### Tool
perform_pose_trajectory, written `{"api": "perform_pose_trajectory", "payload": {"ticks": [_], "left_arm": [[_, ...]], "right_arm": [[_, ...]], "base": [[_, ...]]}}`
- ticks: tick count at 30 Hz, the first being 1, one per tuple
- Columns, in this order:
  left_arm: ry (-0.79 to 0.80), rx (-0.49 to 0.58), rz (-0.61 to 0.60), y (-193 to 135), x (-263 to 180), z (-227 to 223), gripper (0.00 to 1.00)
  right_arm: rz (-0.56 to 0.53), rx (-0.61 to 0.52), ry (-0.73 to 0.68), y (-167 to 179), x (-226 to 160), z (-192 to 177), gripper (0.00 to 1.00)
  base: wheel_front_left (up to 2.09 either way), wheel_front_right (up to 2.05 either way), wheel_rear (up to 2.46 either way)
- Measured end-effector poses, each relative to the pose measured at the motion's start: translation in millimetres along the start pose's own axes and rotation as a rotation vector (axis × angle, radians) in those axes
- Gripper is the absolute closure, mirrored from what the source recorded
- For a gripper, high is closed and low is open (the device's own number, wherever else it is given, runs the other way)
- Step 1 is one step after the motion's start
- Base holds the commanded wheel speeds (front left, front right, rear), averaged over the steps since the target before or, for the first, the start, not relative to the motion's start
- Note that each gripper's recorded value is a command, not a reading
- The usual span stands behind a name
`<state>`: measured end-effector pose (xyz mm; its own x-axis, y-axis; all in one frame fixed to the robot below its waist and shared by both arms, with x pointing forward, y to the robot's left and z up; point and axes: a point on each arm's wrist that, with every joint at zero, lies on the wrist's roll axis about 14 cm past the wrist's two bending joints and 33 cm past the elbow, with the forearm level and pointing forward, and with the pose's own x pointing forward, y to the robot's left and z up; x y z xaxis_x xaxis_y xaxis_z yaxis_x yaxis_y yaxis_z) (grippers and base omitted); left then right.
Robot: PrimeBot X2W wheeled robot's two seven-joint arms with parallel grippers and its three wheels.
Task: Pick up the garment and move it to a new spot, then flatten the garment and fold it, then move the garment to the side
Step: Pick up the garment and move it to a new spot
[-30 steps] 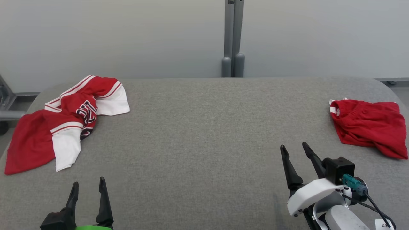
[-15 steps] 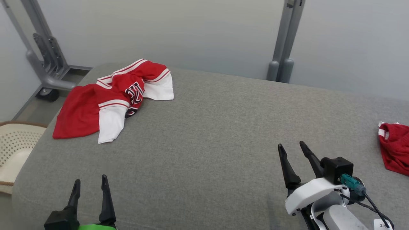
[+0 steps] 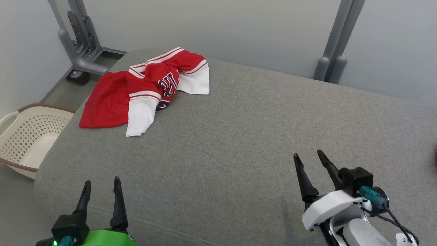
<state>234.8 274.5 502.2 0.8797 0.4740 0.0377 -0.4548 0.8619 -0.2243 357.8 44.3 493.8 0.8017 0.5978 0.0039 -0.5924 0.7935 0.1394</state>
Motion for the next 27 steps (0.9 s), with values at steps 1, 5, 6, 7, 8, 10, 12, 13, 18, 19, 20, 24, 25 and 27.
{"api": "perform_pose_trajectory", "payload": {"ticks": [1,5,6,7,8,10,12,13,18,19,20,24,25,27], "left_arm": [[-0.005,0.001,-0.006,-2,3,2,0.0],[-0.008,0.016,-0.041,-15,16,6,0.0],[-0.01,0.018,-0.048,-18,21,8,0.0],[-0.021,0.025,-0.055,-21,26,11,0.0],[-0.033,0.039,-0.064,-24,32,16,0.0],[-0.063,0.068,-0.085,-30,46,27,0.0],[-0.085,0.097,-0.102,-34,61,37,0.0],[-0.098,0.109,-0.108,-36,68,43,0.0],[-0.064,0.134,-0.115,-42,98,46,0.0],[-0.046,0.132,-0.116,-44,104,43,0.0],[-0.024,0.131,-0.117,-46,110,40,0.0],[0.051,0.131,-0.099,-47,134,30,0.0],[0.066,0.126,-0.09,-45,141,29,0.0],[0.093,0.113,-0.073,-43,154,28,0.0]], "right_arm": [[-0.002,-0.002,0.004,-1,0,-1,0.0],[-0.008,-0.023,0.016,-11,3,-3,0.0],[-0.009,-0.031,0.01,-13,6,-1,0.0],[-0.008,-0.039,0.003,-15,8,2,0.0],[-0.008,-0.045,-0.001,-17,11,4,0.0],[-0.009,-0.05,-0.015,-21,17,9,0.0],[-0.009,-0.062,-0.022,-25,22,12,0.0],[-0.011,-0.064,-0.026,-28,23,13,0.0],[-0.023,-0.068,-0.032,-37,30,16,0.0],[-0.026,-0.07,-0.03,-40,30,16,0.0],[-0.029,-0.073,-0.029,-42,31,16,0.0],[-0.033,-0.083,-0.026,-50,36,17,0.0],[-0.033,-0.087,-0.028,-52,38,18,0.0],[-0.026,-0.097,-0.035,-54,42,21,0.0]], "base": [[0.0,0.0,0.0],[0.0,0.0,0.0],[0.0,0.0,0.0],[0.0,0.0,0.0],[0.0,0.0,0.0],[0.0,0.0,0.0],[0.0,0.0,0.0],[0.0,0.0,0.0],[0.0,0.0,0.0],[0.0,0.0,0.0],[0.0,0.0,0.0],[0.0,0.0,0.0],[0.0,0.0,0.0],[0.0,0.0,0.0]]}}
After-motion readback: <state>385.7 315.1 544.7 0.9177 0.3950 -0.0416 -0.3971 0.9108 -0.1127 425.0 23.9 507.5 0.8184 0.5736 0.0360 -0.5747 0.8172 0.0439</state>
